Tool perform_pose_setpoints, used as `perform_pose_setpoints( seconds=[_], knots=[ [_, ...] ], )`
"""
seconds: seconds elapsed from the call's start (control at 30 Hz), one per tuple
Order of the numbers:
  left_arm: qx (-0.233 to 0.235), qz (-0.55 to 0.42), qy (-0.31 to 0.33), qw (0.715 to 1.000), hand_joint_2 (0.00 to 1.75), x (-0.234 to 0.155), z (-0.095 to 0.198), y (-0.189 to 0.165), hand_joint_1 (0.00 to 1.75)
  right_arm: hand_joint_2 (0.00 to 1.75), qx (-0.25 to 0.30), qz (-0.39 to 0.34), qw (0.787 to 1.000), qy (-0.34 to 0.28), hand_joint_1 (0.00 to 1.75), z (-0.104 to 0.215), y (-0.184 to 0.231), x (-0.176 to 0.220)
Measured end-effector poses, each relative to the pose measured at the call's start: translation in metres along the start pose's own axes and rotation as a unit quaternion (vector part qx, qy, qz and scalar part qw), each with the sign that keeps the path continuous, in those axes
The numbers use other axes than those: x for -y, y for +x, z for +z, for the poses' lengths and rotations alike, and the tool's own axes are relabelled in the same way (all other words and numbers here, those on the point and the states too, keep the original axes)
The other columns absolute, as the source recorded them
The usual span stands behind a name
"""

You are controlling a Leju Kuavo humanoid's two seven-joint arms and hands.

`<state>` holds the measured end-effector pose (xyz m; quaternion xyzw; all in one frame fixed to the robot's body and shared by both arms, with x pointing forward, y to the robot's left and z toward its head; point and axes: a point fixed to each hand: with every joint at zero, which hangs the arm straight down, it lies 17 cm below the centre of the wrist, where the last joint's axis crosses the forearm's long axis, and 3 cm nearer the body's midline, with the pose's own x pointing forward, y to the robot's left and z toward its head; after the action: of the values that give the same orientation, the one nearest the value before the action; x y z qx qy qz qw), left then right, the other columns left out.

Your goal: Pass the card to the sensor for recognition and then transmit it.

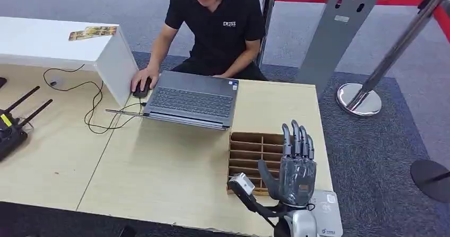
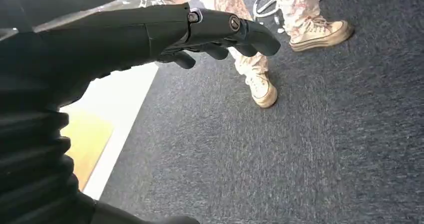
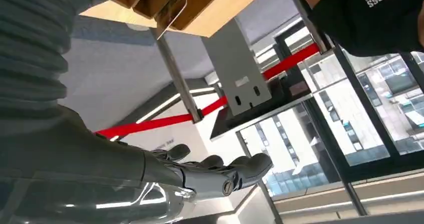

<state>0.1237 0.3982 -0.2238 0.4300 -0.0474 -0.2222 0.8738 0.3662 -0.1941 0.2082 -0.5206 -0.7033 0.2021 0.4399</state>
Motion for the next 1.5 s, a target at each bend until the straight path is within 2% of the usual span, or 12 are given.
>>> perform_pose_setpoints(
  seconds=[0.27, 0.6, 1.5],
  knots=[
    [0.009, 0.002, -0.002, 1.0, 1.75, 0.0, -0.001, 0.003, 0.0, 1.75, -0.015, 0.007, 1.0, 0.006, 0.0, -0.006, -0.012, -0.008],
    [0.016, -0.003, 0.0, 1.0, 1.75, -0.001, -0.001, 0.004, 0.0, 1.75, -0.008, 0.016, 1.0, 0.013, 0.0, -0.01, -0.017, -0.016],
    [0.021, -0.01, 0.003, 1.0, 1.75, -0.002, -0.002, 0.004, 0.0, 1.75, -0.007, 0.037, 0.999, 0.035, 0.0, -0.003, -0.028, -0.035]
  ],
)
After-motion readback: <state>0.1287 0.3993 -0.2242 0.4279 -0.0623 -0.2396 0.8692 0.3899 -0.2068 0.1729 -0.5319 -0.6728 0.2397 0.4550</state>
